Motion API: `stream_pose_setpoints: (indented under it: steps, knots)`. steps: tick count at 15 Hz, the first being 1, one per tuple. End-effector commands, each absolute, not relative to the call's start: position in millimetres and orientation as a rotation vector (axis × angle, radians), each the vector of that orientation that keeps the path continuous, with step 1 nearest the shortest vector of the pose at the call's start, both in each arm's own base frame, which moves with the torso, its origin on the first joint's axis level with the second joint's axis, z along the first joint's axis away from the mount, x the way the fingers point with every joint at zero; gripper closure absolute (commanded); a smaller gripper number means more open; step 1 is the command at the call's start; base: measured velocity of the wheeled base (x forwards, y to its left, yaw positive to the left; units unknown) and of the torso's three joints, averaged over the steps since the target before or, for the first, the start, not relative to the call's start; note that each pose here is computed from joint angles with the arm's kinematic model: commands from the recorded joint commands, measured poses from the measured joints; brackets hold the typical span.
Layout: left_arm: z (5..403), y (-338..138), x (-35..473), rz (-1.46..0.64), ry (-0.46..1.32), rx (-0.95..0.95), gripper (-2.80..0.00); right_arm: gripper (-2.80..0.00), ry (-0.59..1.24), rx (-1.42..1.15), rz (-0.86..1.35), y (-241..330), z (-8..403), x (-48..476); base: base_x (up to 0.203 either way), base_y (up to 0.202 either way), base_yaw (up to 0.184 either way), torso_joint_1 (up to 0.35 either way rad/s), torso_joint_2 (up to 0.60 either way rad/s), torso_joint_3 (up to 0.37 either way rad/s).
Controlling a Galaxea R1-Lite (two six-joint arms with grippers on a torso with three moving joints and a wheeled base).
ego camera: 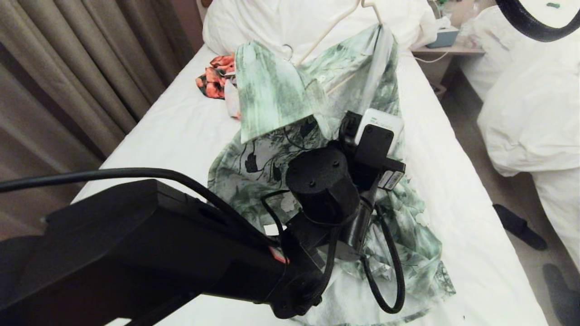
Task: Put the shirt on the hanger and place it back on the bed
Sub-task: Take the clothes hanger out of the clothes
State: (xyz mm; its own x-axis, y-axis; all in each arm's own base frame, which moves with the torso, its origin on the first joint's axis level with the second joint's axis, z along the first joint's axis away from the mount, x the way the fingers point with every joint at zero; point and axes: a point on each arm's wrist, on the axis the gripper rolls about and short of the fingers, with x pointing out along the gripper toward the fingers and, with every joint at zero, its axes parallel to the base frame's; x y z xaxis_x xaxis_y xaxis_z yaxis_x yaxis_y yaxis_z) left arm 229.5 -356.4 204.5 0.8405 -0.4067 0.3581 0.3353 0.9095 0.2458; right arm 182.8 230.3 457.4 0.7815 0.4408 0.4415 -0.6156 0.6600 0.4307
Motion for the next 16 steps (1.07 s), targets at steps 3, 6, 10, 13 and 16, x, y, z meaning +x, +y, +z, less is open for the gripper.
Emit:
stream_pose_setpoints:
  steps: [3,6,10,13,16]
  knots:
    - [207.9,-355.4,222.3,-0.400,-0.425,0.166,-2.80,0.00,-0.324,0.611,0.608,224.5,461.6,178.9,0.000,0.000,0.000,0.000,0.00,0.000]
    - [209.6,-352.0,216.2,-0.404,-0.439,0.147,-2.80,0.00,-0.319,0.647,0.610,220.9,463.1,177.8,0.000,0.000,0.000,0.000,0.00,0.000]
    - [207.3,-349.3,213.7,-0.399,-0.444,0.124,-2.80,0.00,-0.326,0.669,0.598,213.6,465.9,178.6,0.000,0.000,0.000,0.000,0.00,0.000]
    - [213.4,-346.1,199.1,-0.413,-0.457,0.101,-2.80,0.00,-0.323,0.659,0.572,212.4,462.6,187.7,0.000,0.000,0.000,0.000,0.00,0.000]
    - [213.4,-345.6,200.2,-0.413,-0.458,0.101,-2.80,0.00,-0.317,0.669,0.589,212.7,462.0,189.1,0.000,0.000,0.000,0.000,0.00,0.000]
